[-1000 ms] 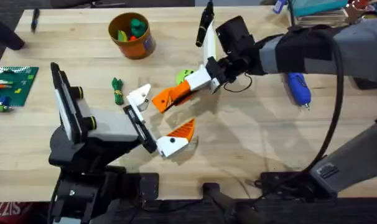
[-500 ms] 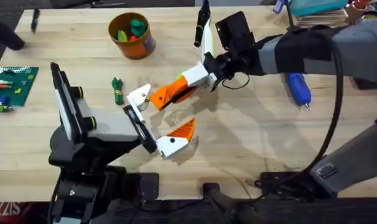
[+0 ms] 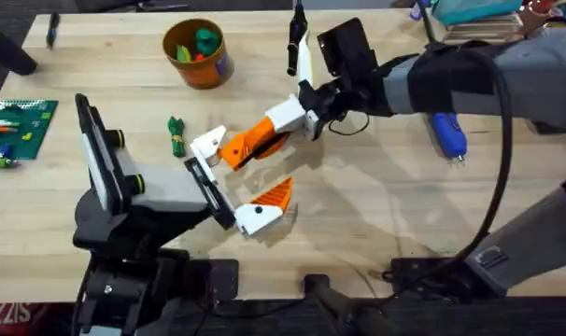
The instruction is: Pick up the gripper from the table and insert it into the empty holder that is missing its gripper. Then pick up a screw, insert it into the mounting hole, and use the screwdriver to tighten it. Finally, clean up the table by picking up the vegetable and placing it into the bucket.
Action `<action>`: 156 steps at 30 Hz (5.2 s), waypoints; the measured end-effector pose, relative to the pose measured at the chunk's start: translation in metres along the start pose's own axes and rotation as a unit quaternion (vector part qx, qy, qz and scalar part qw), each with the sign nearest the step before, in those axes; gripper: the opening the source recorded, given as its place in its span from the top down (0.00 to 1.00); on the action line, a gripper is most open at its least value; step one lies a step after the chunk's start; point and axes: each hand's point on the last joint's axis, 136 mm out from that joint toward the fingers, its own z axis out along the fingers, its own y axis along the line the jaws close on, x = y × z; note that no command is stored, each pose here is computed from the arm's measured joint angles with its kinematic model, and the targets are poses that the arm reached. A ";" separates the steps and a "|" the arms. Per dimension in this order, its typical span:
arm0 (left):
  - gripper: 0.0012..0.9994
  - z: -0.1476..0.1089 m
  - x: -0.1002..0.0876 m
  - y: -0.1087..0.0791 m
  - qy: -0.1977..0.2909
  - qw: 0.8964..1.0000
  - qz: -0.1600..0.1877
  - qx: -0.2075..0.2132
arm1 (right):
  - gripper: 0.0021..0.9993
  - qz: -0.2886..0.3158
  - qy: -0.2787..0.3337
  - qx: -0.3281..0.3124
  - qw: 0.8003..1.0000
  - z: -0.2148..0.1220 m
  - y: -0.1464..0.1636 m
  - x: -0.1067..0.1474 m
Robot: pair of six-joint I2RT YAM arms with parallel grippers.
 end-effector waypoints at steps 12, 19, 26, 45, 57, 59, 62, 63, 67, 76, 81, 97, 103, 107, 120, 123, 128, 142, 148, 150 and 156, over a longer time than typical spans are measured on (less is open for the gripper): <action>0.01 0.000 -0.001 0.005 -0.001 1.000 0.007 -0.014 | 0.99 -0.030 -0.011 0.007 0.999 0.003 0.007 -0.015; 0.01 -0.001 -0.001 0.011 -0.002 1.000 0.004 -0.030 | 0.99 -0.018 -0.012 0.016 1.000 0.011 0.003 -0.016; 0.01 -0.002 -0.002 0.017 -0.004 0.999 -0.001 -0.046 | 0.99 -0.029 -0.010 0.018 0.999 0.023 0.001 -0.022; 0.01 -0.002 -0.001 0.018 -0.004 0.999 -0.010 -0.049 | 0.99 -0.027 -0.047 0.041 0.998 0.031 -0.003 -0.037; 0.01 -0.002 0.000 0.021 -0.002 0.998 -0.021 -0.056 | 0.99 -0.034 -0.069 0.057 0.995 0.035 -0.007 -0.044; 0.01 -0.003 0.000 0.024 -0.004 0.997 -0.025 -0.066 | 0.99 -0.033 -0.075 0.062 0.995 0.039 -0.008 -0.047; 0.01 -0.003 -0.001 0.026 -0.004 0.997 -0.031 -0.071 | 0.99 -0.034 -0.080 0.066 0.994 0.041 -0.008 -0.048; 0.01 -0.003 -0.001 0.027 -0.005 0.997 -0.032 -0.072 | 0.99 -0.033 -0.081 0.067 0.994 0.042 -0.008 -0.049; 0.01 -0.004 -0.001 0.030 -0.006 0.996 -0.030 -0.080 | 0.84 -0.029 -0.087 0.073 0.993 0.044 -0.011 -0.050; 0.01 -0.004 -0.002 0.031 -0.006 0.996 -0.020 -0.084 | 0.74 -0.058 -0.081 0.061 0.993 0.046 -0.008 -0.051; 0.01 -0.004 -0.002 0.028 -0.005 0.997 -0.011 -0.075 | 0.69 -0.053 -0.069 0.047 0.995 0.042 -0.008 -0.049; 0.01 0.000 0.002 -0.004 0.004 1.000 -0.004 0.013 | 0.40 0.014 -0.062 0.010 0.998 -0.018 -0.002 -0.049; 0.01 0.000 0.002 -0.005 0.004 1.000 -0.004 0.015 | 0.24 0.010 -0.091 0.020 0.996 -0.043 -0.013 -0.054; 0.01 0.000 0.002 -0.005 0.004 1.000 -0.004 0.015 | 0.24 0.045 -0.129 0.057 0.989 -0.061 -0.042 -0.053; 0.01 0.000 0.002 -0.005 0.004 1.000 -0.004 0.016 | 0.09 0.058 -0.137 0.314 0.938 -0.092 -0.076 0.006; 0.01 0.000 0.002 -0.005 0.004 1.000 -0.004 0.016 | 0.01 -0.036 -0.151 0.385 0.910 -0.110 -0.060 -0.011; 0.01 0.000 0.002 -0.005 0.004 1.000 -0.004 0.017 | 0.01 -0.144 -0.127 0.455 0.870 -0.119 -0.057 -0.025; 0.01 0.000 0.002 -0.005 0.004 1.000 -0.005 0.017 | 0.38 -0.288 -0.087 0.551 0.779 -0.104 -0.068 -0.058; 0.01 0.000 0.002 -0.005 0.004 1.000 -0.005 0.017 | 0.42 -0.311 -0.089 0.565 0.759 -0.105 -0.077 -0.072; 0.01 0.000 0.002 -0.005 0.004 1.000 -0.005 0.017 | 0.43 -0.316 -0.090 0.568 0.755 -0.106 -0.081 -0.076; 0.01 0.000 0.002 -0.005 0.004 1.000 -0.005 0.017 | 0.48 -0.322 -0.092 0.573 0.748 -0.107 -0.089 -0.083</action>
